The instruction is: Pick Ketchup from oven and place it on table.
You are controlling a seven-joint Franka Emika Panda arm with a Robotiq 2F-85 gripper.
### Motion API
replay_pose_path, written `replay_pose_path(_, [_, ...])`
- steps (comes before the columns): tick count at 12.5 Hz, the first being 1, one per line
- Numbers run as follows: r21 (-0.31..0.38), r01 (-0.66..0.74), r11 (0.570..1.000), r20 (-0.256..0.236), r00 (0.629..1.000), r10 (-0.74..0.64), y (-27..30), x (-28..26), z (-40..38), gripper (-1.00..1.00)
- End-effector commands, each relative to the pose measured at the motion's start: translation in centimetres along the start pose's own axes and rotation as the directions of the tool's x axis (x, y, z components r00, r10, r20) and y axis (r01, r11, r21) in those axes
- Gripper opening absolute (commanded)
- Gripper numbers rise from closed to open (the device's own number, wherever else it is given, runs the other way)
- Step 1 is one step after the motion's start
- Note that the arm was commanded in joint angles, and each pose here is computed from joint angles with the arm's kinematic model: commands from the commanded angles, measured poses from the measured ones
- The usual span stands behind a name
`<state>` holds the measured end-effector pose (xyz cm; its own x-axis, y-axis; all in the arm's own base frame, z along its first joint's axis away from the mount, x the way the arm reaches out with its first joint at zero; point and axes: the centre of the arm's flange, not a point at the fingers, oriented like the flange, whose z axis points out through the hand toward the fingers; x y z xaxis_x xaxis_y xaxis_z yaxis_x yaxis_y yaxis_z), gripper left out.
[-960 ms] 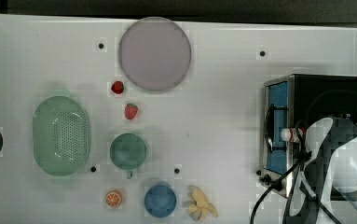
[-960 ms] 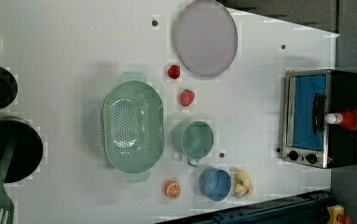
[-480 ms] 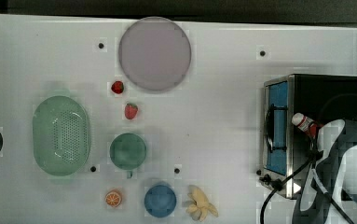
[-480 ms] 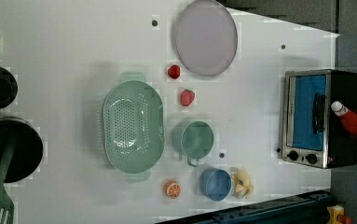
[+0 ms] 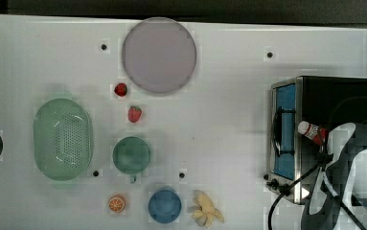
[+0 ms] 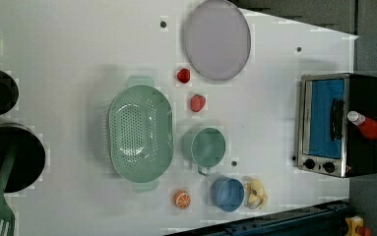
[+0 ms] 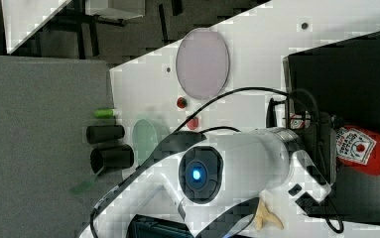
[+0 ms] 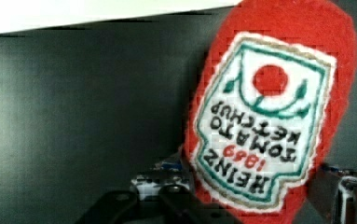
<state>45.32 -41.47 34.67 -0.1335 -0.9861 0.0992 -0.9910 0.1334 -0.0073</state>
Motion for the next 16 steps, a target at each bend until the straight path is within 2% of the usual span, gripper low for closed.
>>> replay_pose_path(1, [0.064, 0.06, 0.996, -0.026, 0.998, -0.059, -2.3, -0.7, -3.4, 0.29])
replay_pose_path(3, [0.12, 0.183, 0.976, -0.077, 0.982, -0.174, -4.3, -1.4, -9.3, 0.29])
replay_pose_path(4, [0.124, 0.262, 0.957, -0.089, 0.964, -0.252, -5.2, -2.5, -12.5, 0.29])
replay_pose_path(5, [0.123, 0.316, 0.941, -0.081, 0.948, -0.308, -5.8, -4.1, -15.5, 0.29])
replay_pose_path(8, [0.131, 0.428, 0.894, 0.003, 0.902, -0.432, -6.7, -10.8, -23.3, 0.29])
replay_pose_path(10, [0.134, 0.514, 0.847, 0.056, 0.85, -0.524, -6.6, -16.3, -26.1, 0.29])
replay_pose_path(11, [0.145, 0.558, 0.817, 0.067, 0.819, -0.57, -6.6, -19.1, -27.2, 0.29])
replay_pose_path(14, [0.174, 0.68, 0.712, 0.057, 0.715, -0.696, -7.3, -28.0, -29.2, 0.29])
replay_pose_path(16, [0.158, 0.743, 0.651, 0.067, 0.649, -0.758, -7.4, -33.8, -28.4, 0.29])
